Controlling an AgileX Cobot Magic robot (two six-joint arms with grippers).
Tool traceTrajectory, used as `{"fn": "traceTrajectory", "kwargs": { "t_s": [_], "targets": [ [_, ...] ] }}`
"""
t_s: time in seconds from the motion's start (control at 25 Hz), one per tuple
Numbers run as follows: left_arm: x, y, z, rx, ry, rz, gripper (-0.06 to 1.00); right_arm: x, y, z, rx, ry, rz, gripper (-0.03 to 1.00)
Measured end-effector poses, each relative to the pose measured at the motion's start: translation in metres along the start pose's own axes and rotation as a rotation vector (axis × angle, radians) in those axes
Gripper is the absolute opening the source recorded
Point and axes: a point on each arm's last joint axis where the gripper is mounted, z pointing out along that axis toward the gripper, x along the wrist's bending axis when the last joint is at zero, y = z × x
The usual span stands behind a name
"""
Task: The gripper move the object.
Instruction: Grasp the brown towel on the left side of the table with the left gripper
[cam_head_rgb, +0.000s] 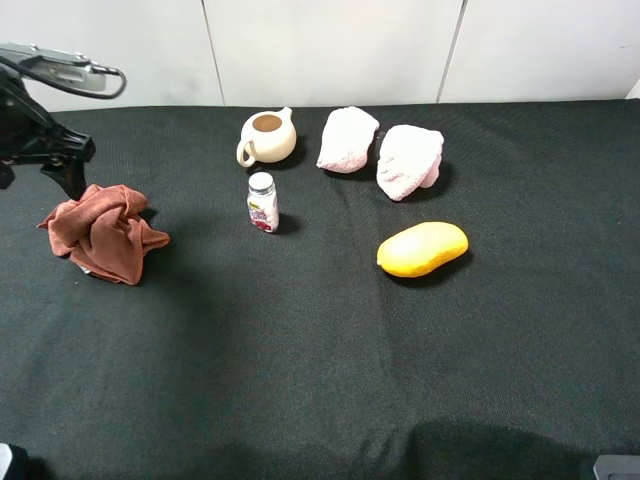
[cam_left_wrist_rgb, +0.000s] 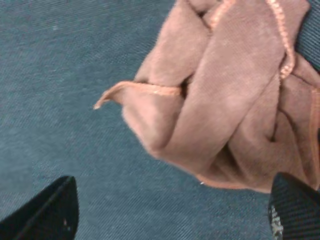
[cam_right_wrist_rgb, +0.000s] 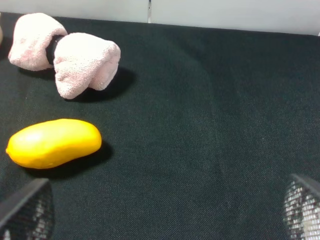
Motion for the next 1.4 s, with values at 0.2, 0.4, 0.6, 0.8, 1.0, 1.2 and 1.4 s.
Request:
{"fn": "traceTrajectory", "kwargs": {
  "t_s": [0.2, 0.4, 0.6, 0.8, 1.0, 1.2, 1.4],
  "targets": [
    [-0.006, 0.004, 0.011, 0.013, -0.007, 0.017, 0.76, 0.0, 0.0, 0.0, 0.0, 0.0, 0.0, 0.69],
    [-0.008, 0.008, 0.022, 0.027, -0.01, 0.023, 0.76, 0.0, 0.0, 0.0, 0.0, 0.001, 0.001, 0.69],
    [-0.009, 0.01, 0.025, 0.004, -0.014, 0.025, 0.76, 0.0, 0.0, 0.0, -0.001, 0.001, 0.001, 0.69],
    [-0.011, 0.011, 0.039, 0.041, -0.017, 0.03, 0.76, 0.0, 0.0, 0.0, -0.001, 0.001, 0.001, 0.69],
    [-0.014, 0.012, 0.05, 0.069, -0.02, 0.034, 0.76, 0.0, 0.0, 0.0, -0.002, 0.001, 0.001, 0.69],
    [-0.015, 0.013, 0.055, 0.069, -0.027, 0.033, 0.76, 0.0, 0.0, 0.0, -0.002, 0.001, 0.001, 0.69],
    [-0.017, 0.014, 0.063, 0.079, -0.035, 0.03, 0.76, 0.0, 0.0, 0.0, -0.002, 0.001, 0.001, 0.69]
  ]
}}
